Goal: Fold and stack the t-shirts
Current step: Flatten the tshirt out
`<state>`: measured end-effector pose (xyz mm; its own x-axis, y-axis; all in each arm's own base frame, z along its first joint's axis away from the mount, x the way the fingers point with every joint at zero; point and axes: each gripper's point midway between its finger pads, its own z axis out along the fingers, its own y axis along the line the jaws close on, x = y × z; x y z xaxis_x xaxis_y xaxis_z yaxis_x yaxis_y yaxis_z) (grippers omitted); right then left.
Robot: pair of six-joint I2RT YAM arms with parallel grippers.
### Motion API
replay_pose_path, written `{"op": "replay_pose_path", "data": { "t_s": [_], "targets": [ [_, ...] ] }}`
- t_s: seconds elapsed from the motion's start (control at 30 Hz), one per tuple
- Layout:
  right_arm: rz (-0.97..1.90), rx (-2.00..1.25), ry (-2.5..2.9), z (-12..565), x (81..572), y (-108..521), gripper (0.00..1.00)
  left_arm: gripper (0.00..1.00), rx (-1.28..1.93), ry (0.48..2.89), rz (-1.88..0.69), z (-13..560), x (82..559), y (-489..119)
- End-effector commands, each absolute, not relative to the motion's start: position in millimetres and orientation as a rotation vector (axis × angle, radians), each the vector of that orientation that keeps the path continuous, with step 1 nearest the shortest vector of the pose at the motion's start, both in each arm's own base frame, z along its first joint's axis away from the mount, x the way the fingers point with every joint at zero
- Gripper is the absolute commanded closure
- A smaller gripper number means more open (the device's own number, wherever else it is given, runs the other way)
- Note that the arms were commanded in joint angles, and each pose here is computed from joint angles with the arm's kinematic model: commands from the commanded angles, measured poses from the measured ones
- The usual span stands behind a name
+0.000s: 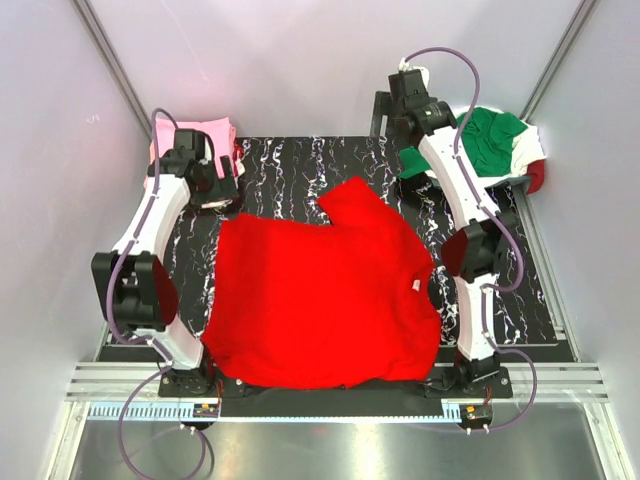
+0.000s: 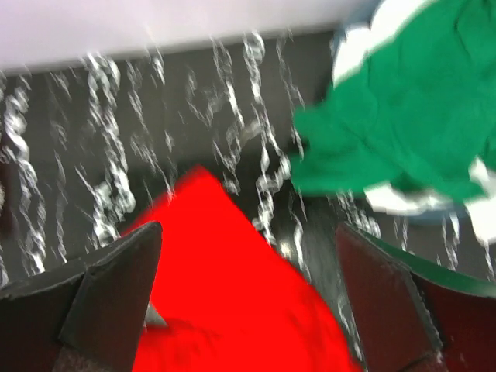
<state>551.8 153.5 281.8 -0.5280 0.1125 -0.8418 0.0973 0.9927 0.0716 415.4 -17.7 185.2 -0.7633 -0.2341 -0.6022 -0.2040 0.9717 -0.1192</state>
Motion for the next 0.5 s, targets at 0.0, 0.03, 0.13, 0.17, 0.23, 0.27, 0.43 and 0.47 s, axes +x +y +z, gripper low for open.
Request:
{"op": "replay_pose_path", "data": {
  "t_s": [0.0, 0.03, 0.13, 0.17, 0.23, 0.27, 0.43, 0.47],
  "targets": [
    [0.137, 0.146, 2.09, 350.0, 495.9, 152.0, 0.01, 0.05, -0.255, 2.28, -0.211, 257.0, 395.2, -40.5],
    [0.177, 0.148, 2.054, 354.4, 495.2, 156.0, 0.0, 0.05, -0.255, 2.27, -0.202, 262.5, 384.5, -38.7],
    [0.315, 0.128, 2.072, 328.0, 456.2, 163.3, 0.0, 0.05, -0.262, 2.291, -0.194, 249.1, 360.9, -36.8],
    [0.326, 0.134, 2.122, 302.4, 432.4, 158.9, 0.0, 0.06, -0.266, 2.302, -0.203, 242.4, 355.1, -38.3],
    [0.422, 0.157, 2.177, 277.9, 414.5, 168.4, 0.0, 0.06, -0.303, 2.329, -0.222, 219.7, 340.2, -40.2],
    [0.465, 0.173, 2.255, 248.1, 398.6, 172.6, 0.0, 0.07, -0.309, 2.341, -0.246, 211.0, 335.5, -43.8],
    [0.572, 0.16, 2.421, 179.0, 376.4, 197.2, 0.01, 0.09, -0.397, 2.427, -0.307, 148.4, 323.0, -55.3],
    [0.573, 0.158, 2.464, 163.3, 377.7, 201.8, 0.02, 0.1, -0.406, 2.443, -0.322, 140.6, 323.1, -57.8]
  ]
}}
